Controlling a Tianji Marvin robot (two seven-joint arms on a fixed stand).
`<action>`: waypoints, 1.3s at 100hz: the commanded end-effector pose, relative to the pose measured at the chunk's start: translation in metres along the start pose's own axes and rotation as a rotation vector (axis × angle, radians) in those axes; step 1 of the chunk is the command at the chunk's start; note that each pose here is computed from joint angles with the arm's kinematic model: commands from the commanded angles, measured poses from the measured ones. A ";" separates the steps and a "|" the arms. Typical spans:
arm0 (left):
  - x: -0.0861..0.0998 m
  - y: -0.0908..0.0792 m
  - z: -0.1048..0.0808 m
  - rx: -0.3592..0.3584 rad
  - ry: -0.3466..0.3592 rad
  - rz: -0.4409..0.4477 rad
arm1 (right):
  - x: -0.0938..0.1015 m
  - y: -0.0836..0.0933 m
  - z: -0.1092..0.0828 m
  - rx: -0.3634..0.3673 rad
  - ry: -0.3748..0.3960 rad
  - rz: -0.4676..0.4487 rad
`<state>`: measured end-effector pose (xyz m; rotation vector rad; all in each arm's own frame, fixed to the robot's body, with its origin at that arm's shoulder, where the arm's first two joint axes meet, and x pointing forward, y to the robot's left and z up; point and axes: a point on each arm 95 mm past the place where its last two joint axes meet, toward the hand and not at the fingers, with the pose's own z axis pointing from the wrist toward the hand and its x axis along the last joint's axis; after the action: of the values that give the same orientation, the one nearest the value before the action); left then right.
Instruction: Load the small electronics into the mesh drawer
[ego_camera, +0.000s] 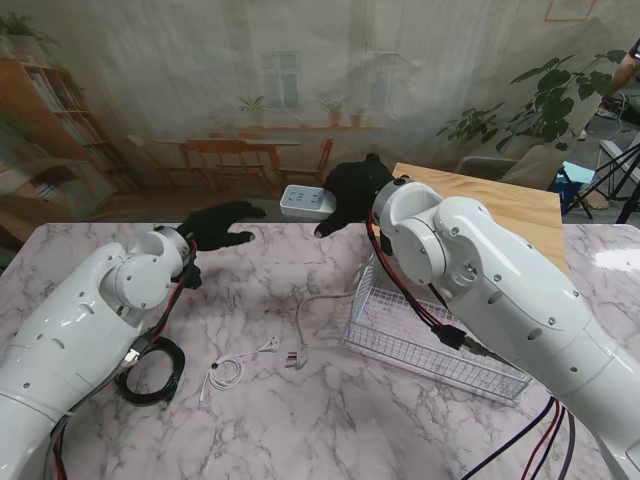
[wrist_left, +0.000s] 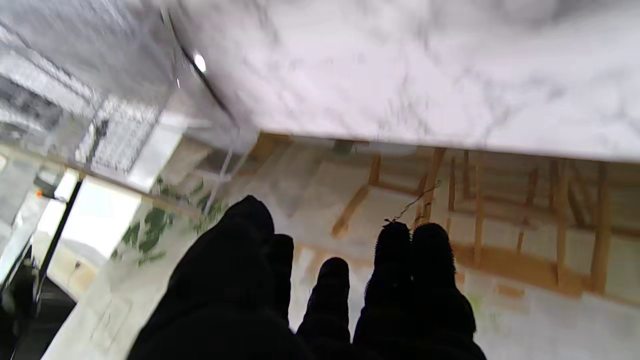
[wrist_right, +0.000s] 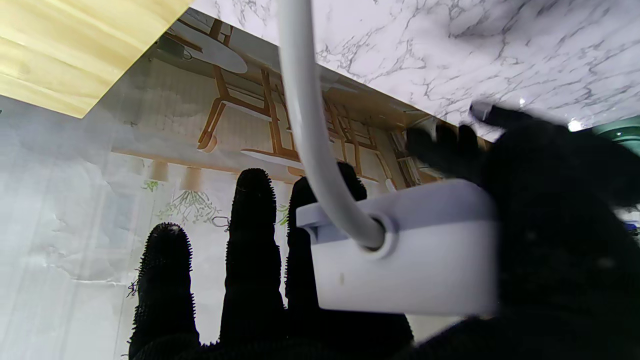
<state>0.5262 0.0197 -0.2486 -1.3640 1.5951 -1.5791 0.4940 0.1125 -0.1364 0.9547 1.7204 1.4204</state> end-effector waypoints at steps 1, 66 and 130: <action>0.006 0.022 0.003 -0.095 0.019 -0.012 | 0.000 0.010 0.001 -0.018 -0.009 0.014; 0.118 0.050 0.036 -0.188 0.272 -0.151 | 0.008 0.024 -0.002 -0.027 -0.003 0.086; 0.111 0.072 0.026 -0.213 0.243 -0.202 | 0.009 0.033 -0.009 -0.056 -0.014 0.116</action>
<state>0.4916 -0.1115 -0.2778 -1.4861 1.8469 -1.8268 0.4875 0.1219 -0.1075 1.0512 1.6521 1.5185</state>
